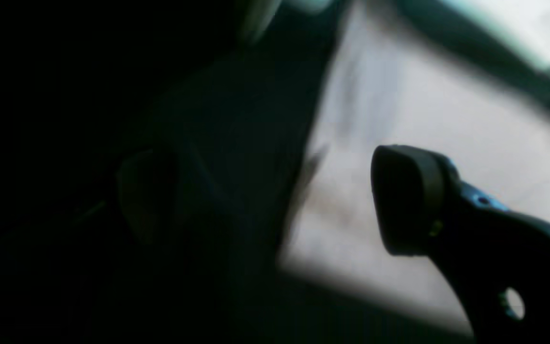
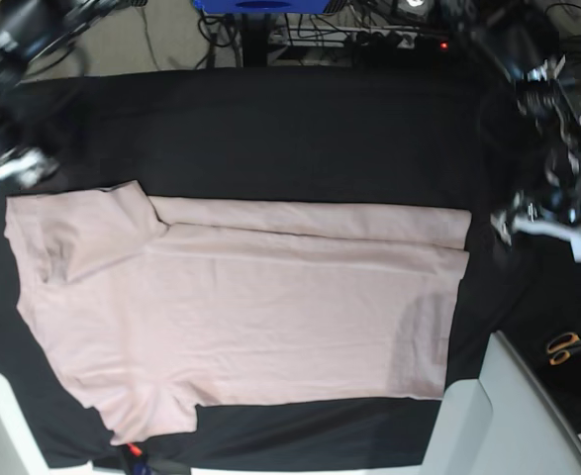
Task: Fold the T-shirt properly
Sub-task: 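Open both grippers and raise them off the folded edge, then grasp the sleeve flap with the right gripper and fold it inward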
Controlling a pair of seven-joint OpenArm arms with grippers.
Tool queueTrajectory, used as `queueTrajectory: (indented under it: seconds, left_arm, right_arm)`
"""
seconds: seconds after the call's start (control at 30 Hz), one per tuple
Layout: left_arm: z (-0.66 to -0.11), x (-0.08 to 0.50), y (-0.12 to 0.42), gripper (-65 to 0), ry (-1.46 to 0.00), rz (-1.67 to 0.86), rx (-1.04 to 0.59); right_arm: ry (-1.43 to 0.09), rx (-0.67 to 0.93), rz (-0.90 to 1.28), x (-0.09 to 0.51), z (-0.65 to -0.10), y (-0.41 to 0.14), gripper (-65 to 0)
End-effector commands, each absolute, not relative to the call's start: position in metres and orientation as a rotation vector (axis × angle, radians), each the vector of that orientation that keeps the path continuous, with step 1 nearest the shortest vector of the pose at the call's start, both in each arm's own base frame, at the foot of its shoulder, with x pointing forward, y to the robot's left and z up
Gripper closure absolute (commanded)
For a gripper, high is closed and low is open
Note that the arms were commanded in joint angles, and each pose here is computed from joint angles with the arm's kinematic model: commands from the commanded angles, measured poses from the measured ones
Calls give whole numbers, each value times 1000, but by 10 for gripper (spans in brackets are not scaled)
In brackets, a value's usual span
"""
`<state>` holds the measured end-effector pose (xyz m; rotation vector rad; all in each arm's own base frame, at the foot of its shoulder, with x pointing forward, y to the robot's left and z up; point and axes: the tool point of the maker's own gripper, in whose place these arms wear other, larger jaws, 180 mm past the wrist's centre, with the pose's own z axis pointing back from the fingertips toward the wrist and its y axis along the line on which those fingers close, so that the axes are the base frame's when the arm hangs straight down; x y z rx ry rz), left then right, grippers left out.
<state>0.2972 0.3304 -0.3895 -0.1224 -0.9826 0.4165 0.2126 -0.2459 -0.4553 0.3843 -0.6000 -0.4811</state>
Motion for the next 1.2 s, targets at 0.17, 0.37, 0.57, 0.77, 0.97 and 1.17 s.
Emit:
queueTrajectory:
  seconds: [0.17,0.37,0.57,0.77,0.97,1.17]
  left_arm:
    - [-400,243,326,-627,-902,275,-72]
    - [-405,204,325,-627,-860,152,-108]
    - [-400,196,336,-627,-869,159,-89]
    - [-402,196,333,-627,-863,155,-95]
    - [-403,196,333,-627,-862,157,-95]
    - [-403,196,334,-627,-863,160,-94]
  right_arm:
    - [-565,520,-545,215,-482,-214,-423]
    - [-569,571,-580,225,-493,-205,-365]
    - [-555,600,-512,234,-491,-184,-363]
    - [-553,611,-508,236,-491,-178,-362]
    - [-561,615,-500,242,-488,-178,-282]
    - [-576,622,-496,250,-484,-177,-248]
